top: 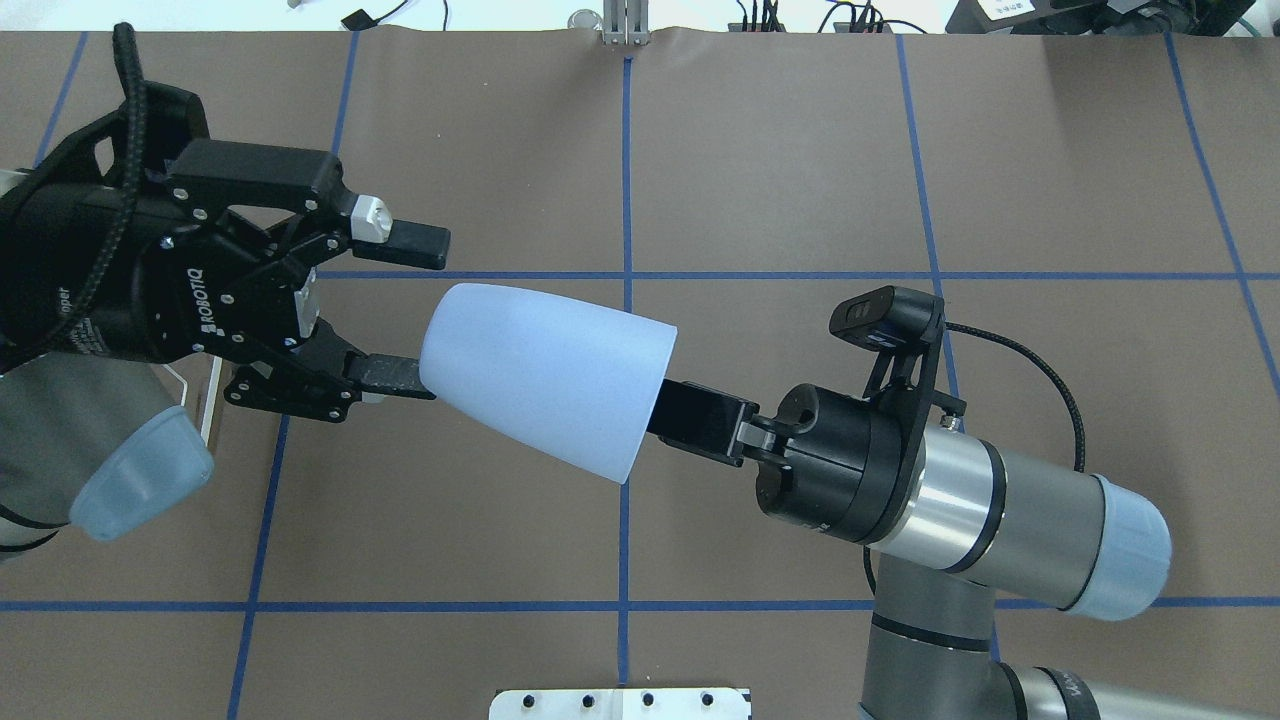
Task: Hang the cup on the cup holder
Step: 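Close the left gripper on the cup's closed end beside the right gripper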
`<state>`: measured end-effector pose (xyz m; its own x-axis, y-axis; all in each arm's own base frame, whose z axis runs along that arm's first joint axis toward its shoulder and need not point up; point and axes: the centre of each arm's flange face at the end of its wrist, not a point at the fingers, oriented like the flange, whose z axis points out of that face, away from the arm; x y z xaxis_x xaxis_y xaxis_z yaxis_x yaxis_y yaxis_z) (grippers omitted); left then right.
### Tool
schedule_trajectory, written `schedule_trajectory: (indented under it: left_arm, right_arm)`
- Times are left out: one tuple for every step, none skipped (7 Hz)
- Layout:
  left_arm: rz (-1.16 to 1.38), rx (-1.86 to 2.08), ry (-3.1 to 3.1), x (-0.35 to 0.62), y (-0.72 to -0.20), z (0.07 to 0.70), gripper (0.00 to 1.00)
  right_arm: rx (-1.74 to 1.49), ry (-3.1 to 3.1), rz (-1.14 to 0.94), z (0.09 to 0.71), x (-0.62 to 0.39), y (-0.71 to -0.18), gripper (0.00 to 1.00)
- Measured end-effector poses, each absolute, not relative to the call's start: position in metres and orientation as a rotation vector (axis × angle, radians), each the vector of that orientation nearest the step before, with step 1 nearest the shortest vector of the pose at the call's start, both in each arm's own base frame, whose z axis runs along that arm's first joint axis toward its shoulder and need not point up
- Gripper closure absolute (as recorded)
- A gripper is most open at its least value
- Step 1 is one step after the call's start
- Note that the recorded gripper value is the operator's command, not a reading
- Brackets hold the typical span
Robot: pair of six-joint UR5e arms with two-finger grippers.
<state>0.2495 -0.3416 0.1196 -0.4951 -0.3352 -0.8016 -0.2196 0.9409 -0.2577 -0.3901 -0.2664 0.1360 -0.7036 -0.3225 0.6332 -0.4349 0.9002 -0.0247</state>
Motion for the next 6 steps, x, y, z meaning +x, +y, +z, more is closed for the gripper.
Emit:
schedule_trajectory:
  left_arm:
    - [-0.147, -0.396, 2.107, 0.2510, -0.3408, 0.1197, 0.02]
    - [-0.145, -0.401, 2.105, 0.2530, -0.3401, 0.1200, 0.04]
    - [-0.144, -0.404, 2.104, 0.2542, -0.3398, 0.1203, 0.14]
    - [-0.143, -0.407, 2.103, 0.2553, -0.3392, 0.1204, 0.22]
    - [-0.143, -0.408, 2.105, 0.2559, -0.3386, 0.1201, 0.22]
    - [-0.141, -0.406, 2.115, 0.2558, -0.3378, 0.1198, 0.22]
  right_arm:
    - [0.554, -2.404, 0.233, 0.1359, -0.3918, -0.2676, 1.00]
    - [0.560, -2.403, 0.238, 0.1350, -0.3922, -0.2683, 1.00]
    - [0.564, -2.405, 0.244, 0.1330, -0.3924, -0.2689, 1.00]
    - [0.566, -2.406, 0.250, 0.1311, -0.3929, -0.2695, 1.00]
    - [0.567, -2.404, 0.255, 0.1304, -0.3939, -0.2699, 1.00]
    - [0.569, -2.401, 0.260, 0.1304, -0.3951, -0.2706, 1.00]
